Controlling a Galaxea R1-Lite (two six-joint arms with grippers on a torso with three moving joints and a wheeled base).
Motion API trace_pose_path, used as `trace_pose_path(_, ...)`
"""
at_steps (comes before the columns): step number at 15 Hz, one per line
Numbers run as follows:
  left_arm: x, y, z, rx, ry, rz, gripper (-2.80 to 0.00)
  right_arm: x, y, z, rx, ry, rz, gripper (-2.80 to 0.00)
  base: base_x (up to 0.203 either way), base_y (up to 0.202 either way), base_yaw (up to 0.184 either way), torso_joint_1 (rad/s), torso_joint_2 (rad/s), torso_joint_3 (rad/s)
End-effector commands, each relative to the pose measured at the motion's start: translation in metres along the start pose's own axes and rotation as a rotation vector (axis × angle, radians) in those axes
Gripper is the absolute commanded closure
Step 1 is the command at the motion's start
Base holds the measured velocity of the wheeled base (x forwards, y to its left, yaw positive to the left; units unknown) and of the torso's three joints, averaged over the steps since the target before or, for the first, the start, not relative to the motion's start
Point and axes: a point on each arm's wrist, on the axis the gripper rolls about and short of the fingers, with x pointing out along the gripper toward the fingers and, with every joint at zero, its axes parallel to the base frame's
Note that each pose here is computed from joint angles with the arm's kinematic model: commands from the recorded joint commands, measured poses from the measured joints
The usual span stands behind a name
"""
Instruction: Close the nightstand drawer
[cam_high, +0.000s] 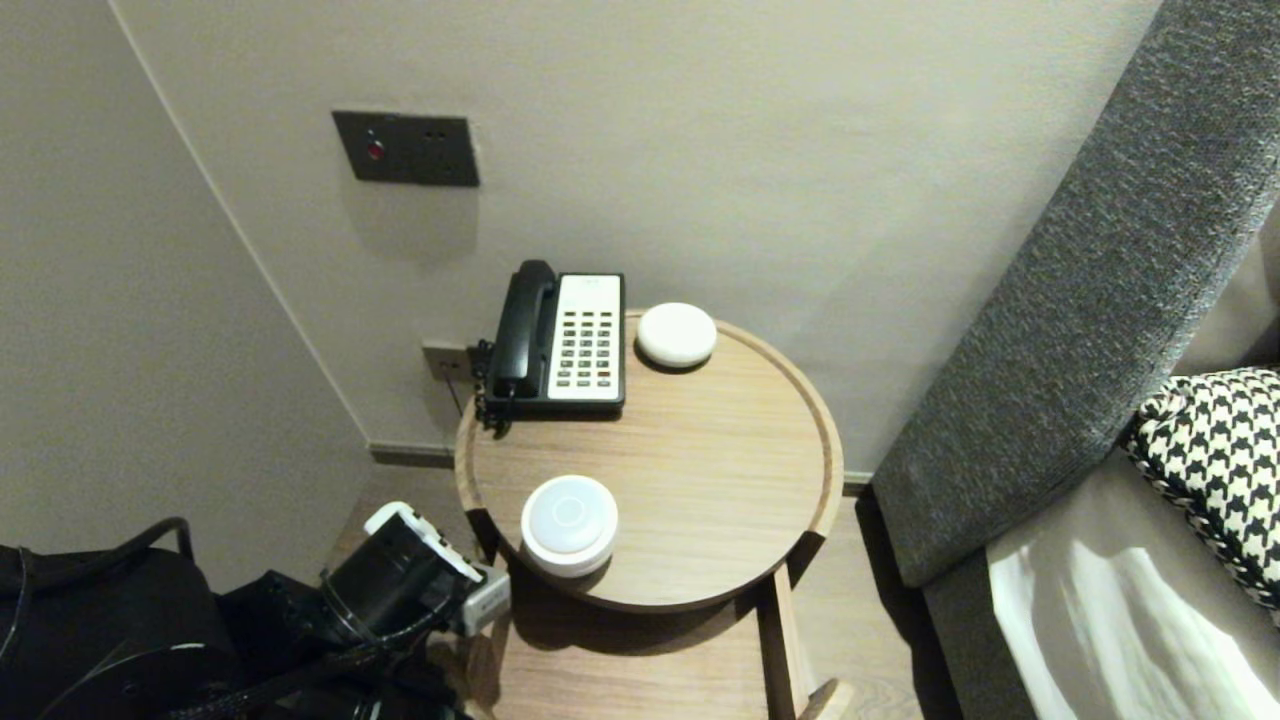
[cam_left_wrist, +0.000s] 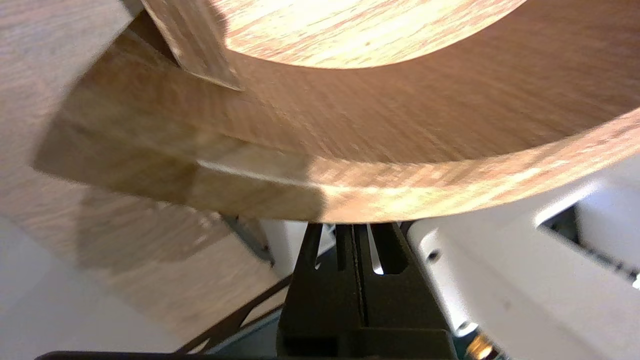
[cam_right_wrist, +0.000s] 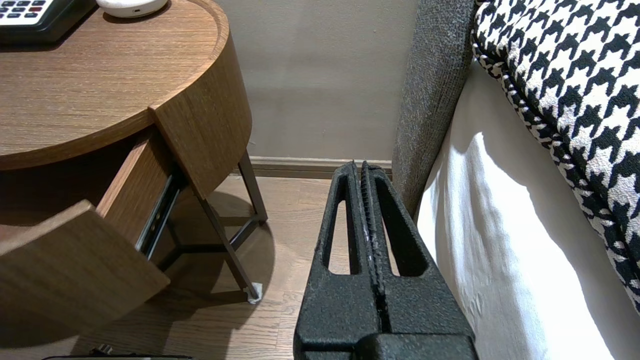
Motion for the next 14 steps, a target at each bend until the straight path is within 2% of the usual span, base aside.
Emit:
trace_pose_path(1,-0.003,0.002,0.001,-0.018,-0.016,-0.002,0.00,0.002,0.000,-0.011,0.000,0.039,-0.001,0.00,0.000,0.000,0.000,0.000,0.00,0.000)
trace_pose_path(3,-0.003,0.002,0.001,-0.021,-0.022,-0.002,0.00,0.002,0.000,-0.011,0.000,0.039,-0.001,0.00,0.000,0.000,0.000,0.000,0.00,0.000)
trace_pose_path(5,-0.006,0.002,0.005,-0.043,-0.065,-0.011,0.00,0.002,0.000,-0.011,0.000,0.039,0.001,0.00,0.000,0.000,0.000,0.000,0.00,0.000)
trace_pose_path(10,-0.008,0.007,0.011,-0.066,-0.118,-0.017,0.00,0.002,0.000,-0.011,0.000,0.039,0.001,0.00,0.000,0.000,0.000,0.000,0.00,0.000)
trace_pose_path(14,-0.009,0.009,0.019,-0.107,-0.176,-0.025,0.00,0.002,0.000,-0.011,0.000,0.039,-0.002,0.00,0.000,0.000,0.000,0.000,0.00,0.000)
